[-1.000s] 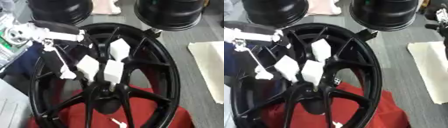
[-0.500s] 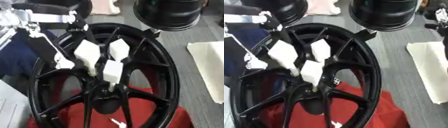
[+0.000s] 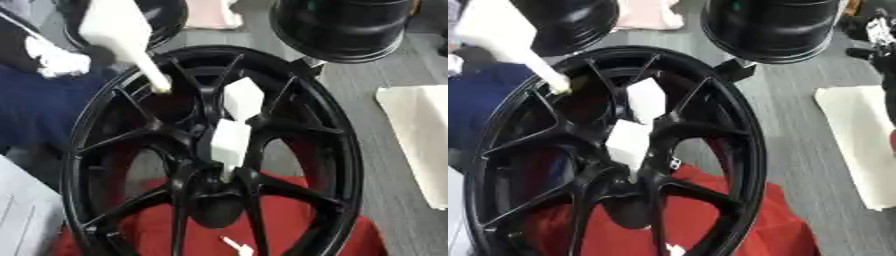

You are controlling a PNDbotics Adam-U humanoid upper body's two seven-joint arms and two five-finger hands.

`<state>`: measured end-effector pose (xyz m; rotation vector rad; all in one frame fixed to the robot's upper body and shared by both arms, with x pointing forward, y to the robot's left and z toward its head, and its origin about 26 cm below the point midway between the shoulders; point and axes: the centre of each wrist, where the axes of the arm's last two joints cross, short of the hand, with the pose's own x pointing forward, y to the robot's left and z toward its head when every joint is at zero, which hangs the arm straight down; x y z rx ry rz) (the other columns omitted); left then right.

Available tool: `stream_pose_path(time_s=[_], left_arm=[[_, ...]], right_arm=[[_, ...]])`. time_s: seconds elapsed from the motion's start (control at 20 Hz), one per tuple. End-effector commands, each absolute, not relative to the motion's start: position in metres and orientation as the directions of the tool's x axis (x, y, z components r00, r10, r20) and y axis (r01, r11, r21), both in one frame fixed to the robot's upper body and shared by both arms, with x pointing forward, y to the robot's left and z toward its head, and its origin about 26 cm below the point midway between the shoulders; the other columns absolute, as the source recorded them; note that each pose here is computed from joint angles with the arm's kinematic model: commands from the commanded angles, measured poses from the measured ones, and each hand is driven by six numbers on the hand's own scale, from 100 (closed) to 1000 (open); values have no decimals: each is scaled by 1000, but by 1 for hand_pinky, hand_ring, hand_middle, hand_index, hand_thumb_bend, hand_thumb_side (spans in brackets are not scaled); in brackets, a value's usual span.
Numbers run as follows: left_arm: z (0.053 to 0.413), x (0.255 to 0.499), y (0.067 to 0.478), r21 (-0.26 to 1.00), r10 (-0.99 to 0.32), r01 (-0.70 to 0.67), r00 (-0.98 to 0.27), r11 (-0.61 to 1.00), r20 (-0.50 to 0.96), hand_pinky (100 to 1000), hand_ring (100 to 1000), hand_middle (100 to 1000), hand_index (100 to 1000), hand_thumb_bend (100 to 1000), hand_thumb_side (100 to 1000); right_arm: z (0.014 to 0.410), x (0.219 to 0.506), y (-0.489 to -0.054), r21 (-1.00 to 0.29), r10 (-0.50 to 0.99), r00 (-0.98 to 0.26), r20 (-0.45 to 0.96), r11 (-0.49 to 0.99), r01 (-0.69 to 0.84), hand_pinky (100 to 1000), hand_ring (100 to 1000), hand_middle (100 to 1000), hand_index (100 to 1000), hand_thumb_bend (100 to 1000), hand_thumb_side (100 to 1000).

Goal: Pull the pin out of the wheel hub.

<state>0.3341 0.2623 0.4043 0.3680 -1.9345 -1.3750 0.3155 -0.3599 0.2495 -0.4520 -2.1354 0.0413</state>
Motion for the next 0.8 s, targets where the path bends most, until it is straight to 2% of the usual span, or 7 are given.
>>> stream_pose_path(time_s=[0.05, 0.35, 0.6, 0.7, 0.75, 0.8], left_arm=[[423, 326, 311, 880, -671, 49, -628, 472, 395, 670, 543, 369, 325, 100, 100], [398, 335, 394, 777, -733, -78, -401, 624, 549, 670, 544, 372, 336, 100, 100], [346, 347, 438, 716, -728, -148, -225, 682, 647, 676, 551, 385, 361, 100, 100], [321, 349, 448, 702, -721, -161, -169, 693, 673, 699, 579, 448, 437, 100, 100], [309, 349, 452, 696, -714, -164, -146, 700, 684, 720, 602, 489, 497, 164, 107], [297, 349, 456, 687, -706, -166, -130, 708, 696, 743, 636, 534, 561, 228, 191]], right_arm=[[262, 309, -369, -207, 375, -525, 765, 913, 351, 770, 826, 639, 690, 100, 658], [264, 303, -378, -164, 384, -535, 753, 896, 412, 770, 825, 639, 690, 100, 654], [268, 303, -376, -153, 381, -551, 743, 897, 414, 770, 825, 639, 690, 100, 650], [268, 303, -375, -152, 379, -552, 742, 898, 412, 770, 825, 638, 690, 100, 649], [268, 303, -375, -151, 378, -553, 743, 899, 412, 770, 825, 638, 689, 100, 649], [268, 303, -375, -150, 377, -552, 743, 899, 412, 770, 824, 638, 689, 100, 649]])
